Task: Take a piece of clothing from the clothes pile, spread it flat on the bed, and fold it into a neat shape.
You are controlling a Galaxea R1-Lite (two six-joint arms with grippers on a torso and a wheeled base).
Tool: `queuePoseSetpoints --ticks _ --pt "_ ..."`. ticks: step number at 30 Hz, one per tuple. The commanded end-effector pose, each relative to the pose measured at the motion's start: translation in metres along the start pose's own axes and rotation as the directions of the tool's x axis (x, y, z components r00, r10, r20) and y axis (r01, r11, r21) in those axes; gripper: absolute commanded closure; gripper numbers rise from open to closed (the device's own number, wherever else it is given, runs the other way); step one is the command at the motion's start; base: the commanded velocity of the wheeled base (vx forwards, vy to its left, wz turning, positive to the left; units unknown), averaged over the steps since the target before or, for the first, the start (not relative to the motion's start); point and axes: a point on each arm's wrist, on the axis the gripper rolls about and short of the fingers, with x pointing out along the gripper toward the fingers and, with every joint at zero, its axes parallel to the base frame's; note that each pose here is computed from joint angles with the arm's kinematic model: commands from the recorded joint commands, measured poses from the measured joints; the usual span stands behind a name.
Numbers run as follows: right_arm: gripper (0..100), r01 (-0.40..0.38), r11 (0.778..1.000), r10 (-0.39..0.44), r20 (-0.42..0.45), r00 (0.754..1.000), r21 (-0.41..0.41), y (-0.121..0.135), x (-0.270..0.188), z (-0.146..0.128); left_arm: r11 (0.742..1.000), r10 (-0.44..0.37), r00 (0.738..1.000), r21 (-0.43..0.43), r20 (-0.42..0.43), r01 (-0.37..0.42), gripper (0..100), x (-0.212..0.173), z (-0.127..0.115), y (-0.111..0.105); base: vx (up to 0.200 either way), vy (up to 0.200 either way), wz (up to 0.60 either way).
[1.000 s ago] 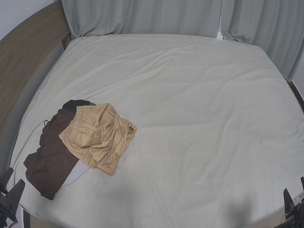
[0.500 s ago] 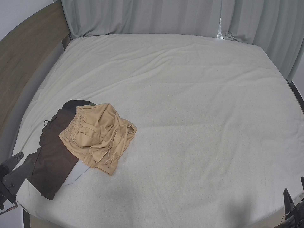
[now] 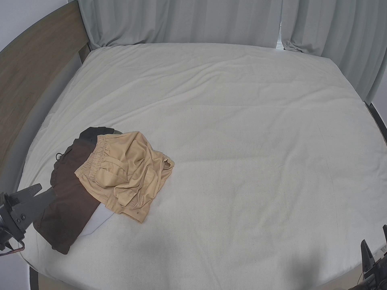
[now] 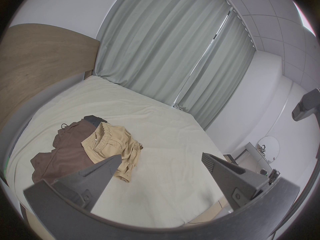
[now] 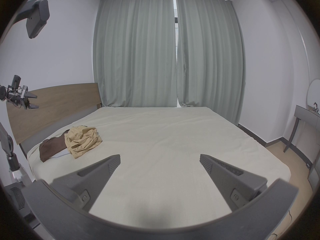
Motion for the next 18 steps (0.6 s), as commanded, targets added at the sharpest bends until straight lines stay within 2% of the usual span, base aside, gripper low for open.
queuePoseSetpoints --ticks 1,6,11,18 --pt "0 0.000 1.000 0.000 0.000 1.000 -0.001 0.000 0.000 -0.005 0.999 0.025 0.999 -0.022 -0.020 -0.026 0 0.011 0.007 0.008 0.000 0.000 0.00" --pt "0 0.000 1.000 0.000 0.000 1.000 -0.001 0.000 0.000 -0.005 0.999 0.030 0.999 -0.034 -0.026 -0.031 0 0.024 0.013 0.023 0.000 0.000 0.00" --pt "0 0.000 1.000 0.000 0.000 1.000 -0.001 0.000 0.000 -0.005 0.999 -0.007 0.999 -0.033 -0.044 0.006 0 0.035 0.017 0.037 0.000 0.000 0.00" --pt "0 0.000 1.000 0.000 0.000 1.000 -0.001 0.000 0.000 -0.005 0.998 0.001 0.997 -0.060 -0.077 -0.006 0 0.055 0.021 0.053 0.000 0.000 0.00"
